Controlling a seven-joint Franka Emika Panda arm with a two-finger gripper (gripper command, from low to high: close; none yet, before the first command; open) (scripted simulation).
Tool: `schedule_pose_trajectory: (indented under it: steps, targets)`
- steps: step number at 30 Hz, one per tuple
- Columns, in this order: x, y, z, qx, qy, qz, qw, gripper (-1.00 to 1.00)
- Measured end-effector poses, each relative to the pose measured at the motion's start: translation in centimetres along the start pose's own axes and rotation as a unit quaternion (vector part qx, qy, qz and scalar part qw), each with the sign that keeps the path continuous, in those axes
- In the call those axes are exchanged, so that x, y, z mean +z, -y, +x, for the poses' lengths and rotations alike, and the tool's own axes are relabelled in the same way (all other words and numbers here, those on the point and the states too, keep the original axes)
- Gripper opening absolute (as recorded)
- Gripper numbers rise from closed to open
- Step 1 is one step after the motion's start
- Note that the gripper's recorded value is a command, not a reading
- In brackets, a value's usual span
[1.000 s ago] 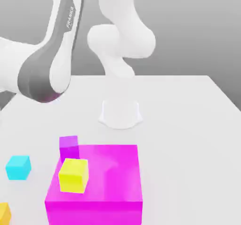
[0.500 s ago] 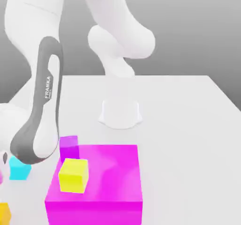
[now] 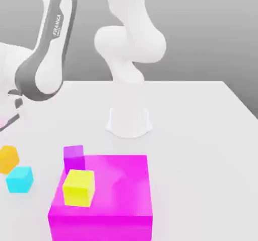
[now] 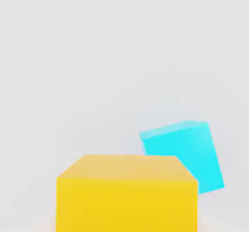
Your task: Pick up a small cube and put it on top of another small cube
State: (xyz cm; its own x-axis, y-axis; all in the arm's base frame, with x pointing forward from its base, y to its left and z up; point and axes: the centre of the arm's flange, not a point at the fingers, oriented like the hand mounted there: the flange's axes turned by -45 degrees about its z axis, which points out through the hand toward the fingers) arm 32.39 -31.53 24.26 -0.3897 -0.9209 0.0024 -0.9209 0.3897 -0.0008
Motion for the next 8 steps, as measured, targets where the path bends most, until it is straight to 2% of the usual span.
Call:
schedule_pose_trajectory:
  steps: [4,5,8]
  targets:
    - [4.0,-0.6,-0.1,0.010,0.001,0.001,1.000,-1.00]
    - [5.2,-0.7,-0.1,0.010,0.001,0.001,1.000,1.00]
    - [5.2,-0.7,-0.1,0.010,0.001,0.001,1.000,1.00]
